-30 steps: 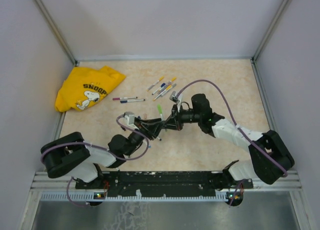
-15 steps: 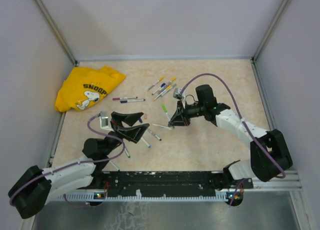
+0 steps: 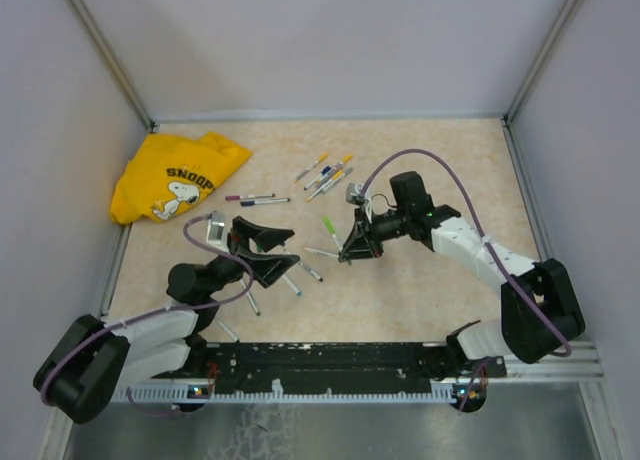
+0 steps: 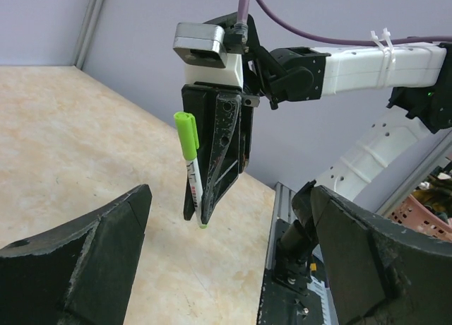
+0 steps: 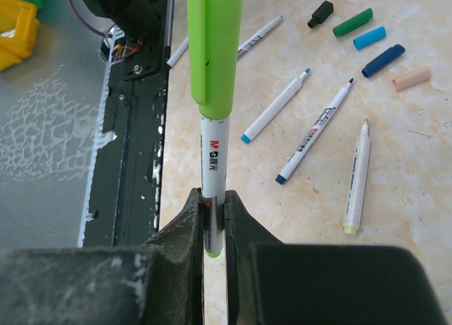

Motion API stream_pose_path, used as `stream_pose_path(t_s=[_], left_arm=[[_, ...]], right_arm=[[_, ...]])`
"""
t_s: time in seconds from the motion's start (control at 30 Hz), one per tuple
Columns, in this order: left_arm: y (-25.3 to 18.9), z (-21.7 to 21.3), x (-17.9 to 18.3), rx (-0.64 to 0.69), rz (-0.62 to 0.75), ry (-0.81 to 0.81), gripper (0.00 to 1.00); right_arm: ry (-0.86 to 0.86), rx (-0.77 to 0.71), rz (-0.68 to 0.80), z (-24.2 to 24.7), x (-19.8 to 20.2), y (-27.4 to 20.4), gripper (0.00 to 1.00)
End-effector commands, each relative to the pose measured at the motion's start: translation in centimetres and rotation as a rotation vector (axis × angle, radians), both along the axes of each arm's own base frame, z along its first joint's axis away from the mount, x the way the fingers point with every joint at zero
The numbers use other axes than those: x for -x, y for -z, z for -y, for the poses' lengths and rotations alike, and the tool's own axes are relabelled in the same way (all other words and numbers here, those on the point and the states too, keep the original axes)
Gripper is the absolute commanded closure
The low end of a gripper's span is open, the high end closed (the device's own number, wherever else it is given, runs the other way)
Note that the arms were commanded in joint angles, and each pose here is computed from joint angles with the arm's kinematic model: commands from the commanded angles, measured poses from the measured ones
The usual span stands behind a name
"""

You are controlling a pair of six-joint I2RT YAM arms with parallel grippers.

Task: Open the pen caps
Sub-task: Open the pen cap from the pen.

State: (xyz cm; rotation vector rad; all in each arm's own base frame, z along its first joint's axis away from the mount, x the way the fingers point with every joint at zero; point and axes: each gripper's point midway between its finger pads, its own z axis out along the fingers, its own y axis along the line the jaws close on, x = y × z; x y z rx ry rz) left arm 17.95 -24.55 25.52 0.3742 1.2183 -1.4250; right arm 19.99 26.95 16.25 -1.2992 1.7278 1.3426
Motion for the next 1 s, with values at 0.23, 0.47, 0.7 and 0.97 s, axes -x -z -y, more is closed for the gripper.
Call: stream_pose_path(t_s=[0.23, 0.47, 0.7, 0.97], left_arm=[[-1.3, 0.3, 0.1, 0.023, 0.035, 0.088, 0.04], [-1.0, 0.4, -0.4, 0.007, 0.025, 0.064, 0.05], [-1.5, 1.1, -0.3, 0.029, 0.044, 0.062, 0.08], [-1.8, 1.9, -0.9, 0.019, 0.047, 0.036, 0.08]], right_arm=[[-0.052, -0.055, 0.052, -0.6, -0.3, -2.2, 1.0], [-0.066, -0.054, 0.04, -0.7, -0.1, -2.0, 1.0], [-0.073, -0.047, 0.035, -0.9, 0.1, -1.7, 1.0], [-0.082, -0.041, 0.035, -1.1, 0.3, -1.6, 1.0]])
